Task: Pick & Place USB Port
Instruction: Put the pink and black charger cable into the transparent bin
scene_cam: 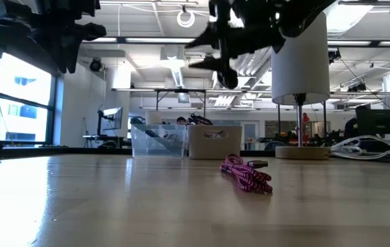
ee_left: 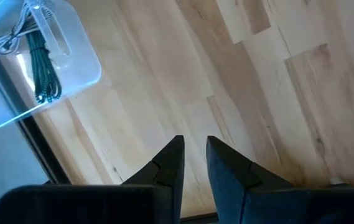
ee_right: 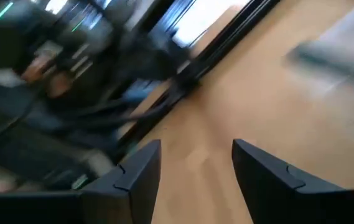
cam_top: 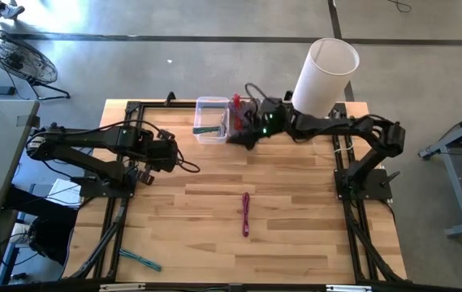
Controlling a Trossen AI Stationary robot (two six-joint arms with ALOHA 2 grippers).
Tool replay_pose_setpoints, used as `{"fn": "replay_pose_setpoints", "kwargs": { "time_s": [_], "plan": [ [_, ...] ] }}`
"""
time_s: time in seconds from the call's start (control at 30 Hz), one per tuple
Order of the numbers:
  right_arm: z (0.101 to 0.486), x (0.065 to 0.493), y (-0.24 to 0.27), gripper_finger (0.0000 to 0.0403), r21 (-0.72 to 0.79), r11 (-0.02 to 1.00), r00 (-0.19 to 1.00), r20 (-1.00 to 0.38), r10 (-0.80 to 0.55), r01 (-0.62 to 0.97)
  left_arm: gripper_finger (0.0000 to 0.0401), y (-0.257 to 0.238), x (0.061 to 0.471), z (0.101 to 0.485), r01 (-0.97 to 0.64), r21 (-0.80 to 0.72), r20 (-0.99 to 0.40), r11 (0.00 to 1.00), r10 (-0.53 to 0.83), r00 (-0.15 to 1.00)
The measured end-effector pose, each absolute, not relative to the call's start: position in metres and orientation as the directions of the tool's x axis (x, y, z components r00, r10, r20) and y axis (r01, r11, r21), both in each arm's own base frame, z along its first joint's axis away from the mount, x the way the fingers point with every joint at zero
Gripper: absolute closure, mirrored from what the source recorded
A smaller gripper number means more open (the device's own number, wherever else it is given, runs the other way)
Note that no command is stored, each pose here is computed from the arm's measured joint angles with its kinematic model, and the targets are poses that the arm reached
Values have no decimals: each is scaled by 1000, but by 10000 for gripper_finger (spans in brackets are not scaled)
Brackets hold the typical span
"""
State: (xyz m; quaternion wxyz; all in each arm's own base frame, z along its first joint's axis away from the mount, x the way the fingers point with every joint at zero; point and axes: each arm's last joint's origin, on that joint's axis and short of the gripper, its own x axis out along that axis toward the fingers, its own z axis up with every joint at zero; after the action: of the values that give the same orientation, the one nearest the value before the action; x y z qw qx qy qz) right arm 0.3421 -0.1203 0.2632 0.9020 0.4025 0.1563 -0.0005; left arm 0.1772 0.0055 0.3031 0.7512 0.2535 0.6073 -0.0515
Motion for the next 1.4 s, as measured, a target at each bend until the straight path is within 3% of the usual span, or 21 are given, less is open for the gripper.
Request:
{"fn": "replay_pose_setpoints", "kwargs": {
  "time_s": [0.27, 0.6, 0.77, 0.9, 1.1, 1.17, 1.27, 1.4],
  "plan": [
    [284, 341, -36, 216, 824, 566, 871, -288, 398, 13, 337, 5, 177, 303, 384, 298, -943, 874, 208, 258],
    [279, 321, 29, 250, 748, 622, 794, -515, 323, 231, 337, 4, 180, 304, 363, 287, -939, 887, 185, 291],
    [276, 318, 44, 271, 743, 602, 777, -552, 303, 293, 337, 4, 183, 304, 355, 292, -932, 888, 181, 314],
    [283, 321, 55, 281, 771, 605, 810, -477, 340, 200, 337, 3, 184, 305, 336, 271, -932, 902, 159, 325],
    [323, 325, 70, 281, 729, 653, 903, -114, 414, -207, 337, 3, 187, 306, 308, 255, -921, 917, 133, 365],
    [333, 320, 74, 282, 695, 664, 901, -53, 430, -276, 337, 3, 188, 306, 290, 249, -921, 924, 133, 366],
    [348, 312, 80, 287, 648, 702, 901, -54, 430, -296, 337, 3, 187, 306, 247, 235, -920, 940, 133, 368],
    [371, 301, 90, 308, 551, 802, 911, -168, 376, -229, 337, 0, 183, 310, 184, 221, -905, 958, 131, 405]
  ]
}}
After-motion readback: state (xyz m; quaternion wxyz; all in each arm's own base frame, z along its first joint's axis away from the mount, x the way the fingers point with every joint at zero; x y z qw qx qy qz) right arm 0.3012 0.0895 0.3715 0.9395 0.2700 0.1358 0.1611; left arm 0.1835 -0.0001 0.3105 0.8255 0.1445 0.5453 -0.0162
